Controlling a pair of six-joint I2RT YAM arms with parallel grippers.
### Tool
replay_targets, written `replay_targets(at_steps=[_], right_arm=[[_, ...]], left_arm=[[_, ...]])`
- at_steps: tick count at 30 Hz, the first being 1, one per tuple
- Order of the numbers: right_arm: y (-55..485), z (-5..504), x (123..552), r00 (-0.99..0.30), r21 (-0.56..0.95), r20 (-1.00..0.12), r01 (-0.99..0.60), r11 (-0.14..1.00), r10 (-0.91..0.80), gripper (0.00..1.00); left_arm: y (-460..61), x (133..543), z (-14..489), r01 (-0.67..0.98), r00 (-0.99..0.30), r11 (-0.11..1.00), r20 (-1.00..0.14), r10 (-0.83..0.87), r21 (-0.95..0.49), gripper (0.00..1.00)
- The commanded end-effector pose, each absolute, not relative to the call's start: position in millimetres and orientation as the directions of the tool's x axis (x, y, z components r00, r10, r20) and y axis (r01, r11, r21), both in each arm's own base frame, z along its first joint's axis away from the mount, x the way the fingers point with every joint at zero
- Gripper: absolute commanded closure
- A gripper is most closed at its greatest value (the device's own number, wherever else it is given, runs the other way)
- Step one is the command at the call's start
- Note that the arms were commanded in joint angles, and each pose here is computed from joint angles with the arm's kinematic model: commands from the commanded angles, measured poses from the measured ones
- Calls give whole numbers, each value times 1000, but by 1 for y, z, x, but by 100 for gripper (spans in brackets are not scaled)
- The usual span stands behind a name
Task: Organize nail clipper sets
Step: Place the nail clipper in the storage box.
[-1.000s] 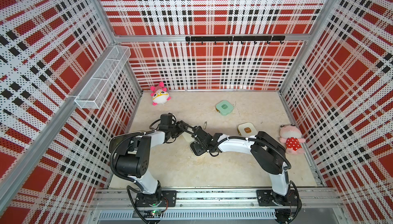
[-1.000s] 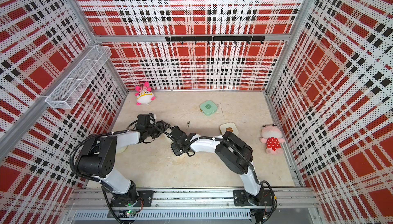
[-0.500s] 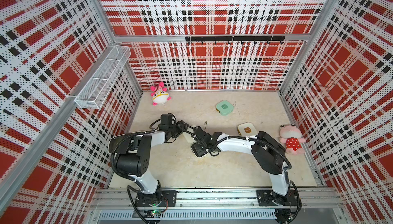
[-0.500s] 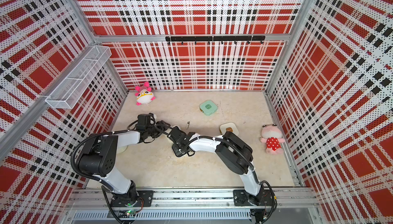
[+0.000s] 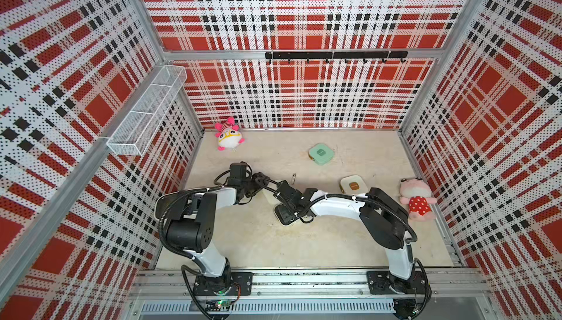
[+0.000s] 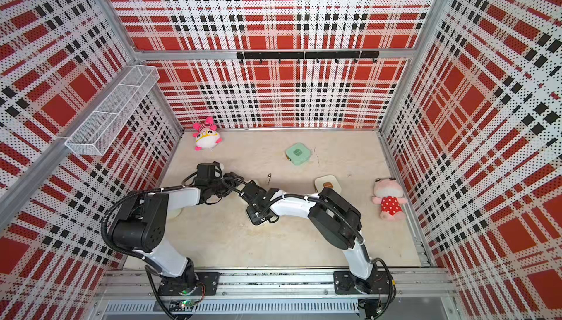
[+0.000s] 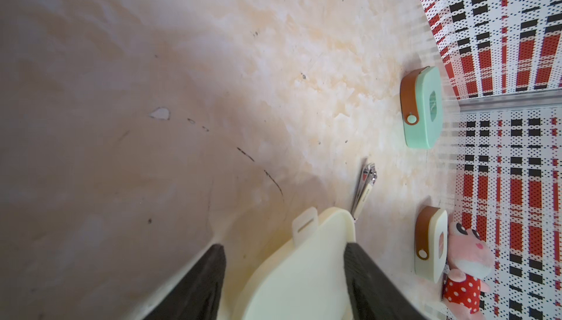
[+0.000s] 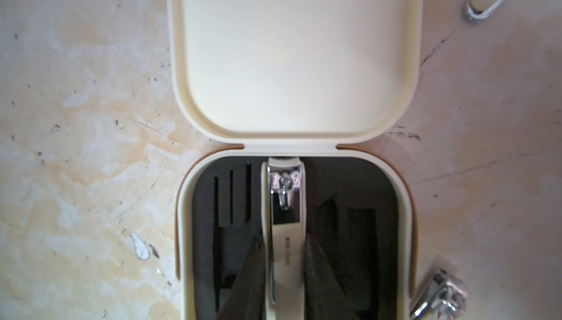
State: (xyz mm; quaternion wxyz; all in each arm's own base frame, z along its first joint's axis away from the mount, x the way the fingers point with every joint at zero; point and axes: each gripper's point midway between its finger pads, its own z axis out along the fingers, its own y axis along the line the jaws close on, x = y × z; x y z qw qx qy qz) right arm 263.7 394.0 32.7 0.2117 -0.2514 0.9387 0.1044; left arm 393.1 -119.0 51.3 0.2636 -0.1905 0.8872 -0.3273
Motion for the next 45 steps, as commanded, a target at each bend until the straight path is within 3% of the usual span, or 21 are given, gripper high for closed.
replay_targets(at_steps=[1,15,31,45], right_arm=[[383,8,252,-799,58,-389,-518,853,-458,87],[369,-15,242,-826,48,-341,-492,869,-449,88],[378,-6,246,-812,71,-371,-509,858,-451,84],[383,22,263,-799,37,-429,-483,875,-422,66]], left_arm=[[-128,400,77,-109,-779,695,-374,-504,-710,33],[-155,407,98,-49,-797,672,-377,-473,-739,32],[-171,402,60,-67,-839,673,-324,-438,-737,33],[-155,388,32,-127,-837,673,-286,-467,-729,33]])
